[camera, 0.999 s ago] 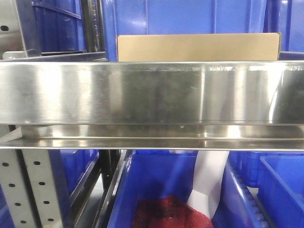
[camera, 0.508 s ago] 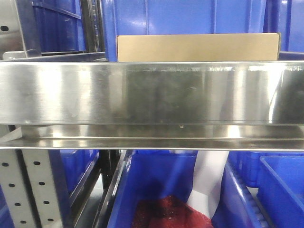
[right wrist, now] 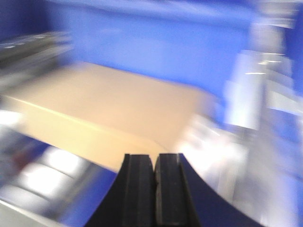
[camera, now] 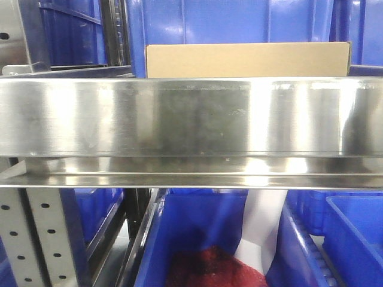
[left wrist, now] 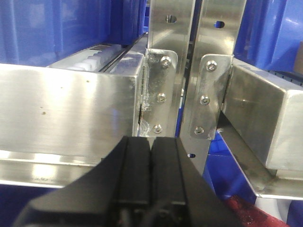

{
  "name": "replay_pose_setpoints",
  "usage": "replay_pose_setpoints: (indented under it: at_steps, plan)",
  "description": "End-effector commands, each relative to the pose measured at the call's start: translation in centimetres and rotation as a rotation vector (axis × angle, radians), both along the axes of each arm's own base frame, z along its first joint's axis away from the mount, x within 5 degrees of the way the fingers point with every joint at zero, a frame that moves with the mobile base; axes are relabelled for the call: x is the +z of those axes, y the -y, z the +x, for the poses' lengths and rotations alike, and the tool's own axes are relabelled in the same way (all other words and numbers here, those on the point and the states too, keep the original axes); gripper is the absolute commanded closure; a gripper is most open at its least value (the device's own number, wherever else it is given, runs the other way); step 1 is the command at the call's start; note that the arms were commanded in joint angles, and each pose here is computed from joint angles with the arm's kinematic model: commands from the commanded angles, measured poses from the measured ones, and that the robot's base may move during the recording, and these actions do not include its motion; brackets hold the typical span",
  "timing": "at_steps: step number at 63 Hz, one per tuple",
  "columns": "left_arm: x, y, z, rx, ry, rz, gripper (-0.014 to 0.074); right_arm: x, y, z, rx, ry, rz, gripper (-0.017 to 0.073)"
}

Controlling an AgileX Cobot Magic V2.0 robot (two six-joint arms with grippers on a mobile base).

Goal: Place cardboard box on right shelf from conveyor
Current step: 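Open the right gripper and withdraw it from the box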

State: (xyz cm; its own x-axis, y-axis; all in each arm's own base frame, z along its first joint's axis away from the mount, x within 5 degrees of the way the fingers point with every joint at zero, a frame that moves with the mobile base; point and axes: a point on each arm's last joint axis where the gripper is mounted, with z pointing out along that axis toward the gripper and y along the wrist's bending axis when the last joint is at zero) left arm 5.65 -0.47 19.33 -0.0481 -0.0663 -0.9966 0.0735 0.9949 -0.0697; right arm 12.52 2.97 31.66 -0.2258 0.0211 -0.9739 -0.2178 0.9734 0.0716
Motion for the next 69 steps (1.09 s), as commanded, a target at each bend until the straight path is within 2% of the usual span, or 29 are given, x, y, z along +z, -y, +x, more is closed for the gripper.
replay_pose_setpoints:
  at_steps: [1, 14, 24, 43, 69]
  plan:
    - [0.9, 0.0, -0.1, 0.000, 0.098, -0.017, 0.0713, 0.0, 1.4, -1.8, -0.088, 0.161, 0.023, 0.0503]
    - [0.9, 0.0, -0.1, 0.000, 0.098, -0.017, 0.0713, -5.0, 3.1, -6.0, -0.260, 0.244, 0.017, 0.0503]
    - [0.9, 0.0, -0.1, 0.000, 0.098, -0.017, 0.0713, -7.9, 3.5, -7.5, -0.335, 0.310, 0.012, 0.0503]
    - [0.9, 0.0, -0.1, 0.000, 0.098, -0.017, 0.0713, -11.0, 3.7, -7.0, -0.356, 0.306, 0.010, 0.0503]
    - [0.9, 0.0, -0.1, 0.000, 0.098, -0.017, 0.0713, -11.0, 3.7, -7.0, -0.356, 0.305, 0.010, 0.0503]
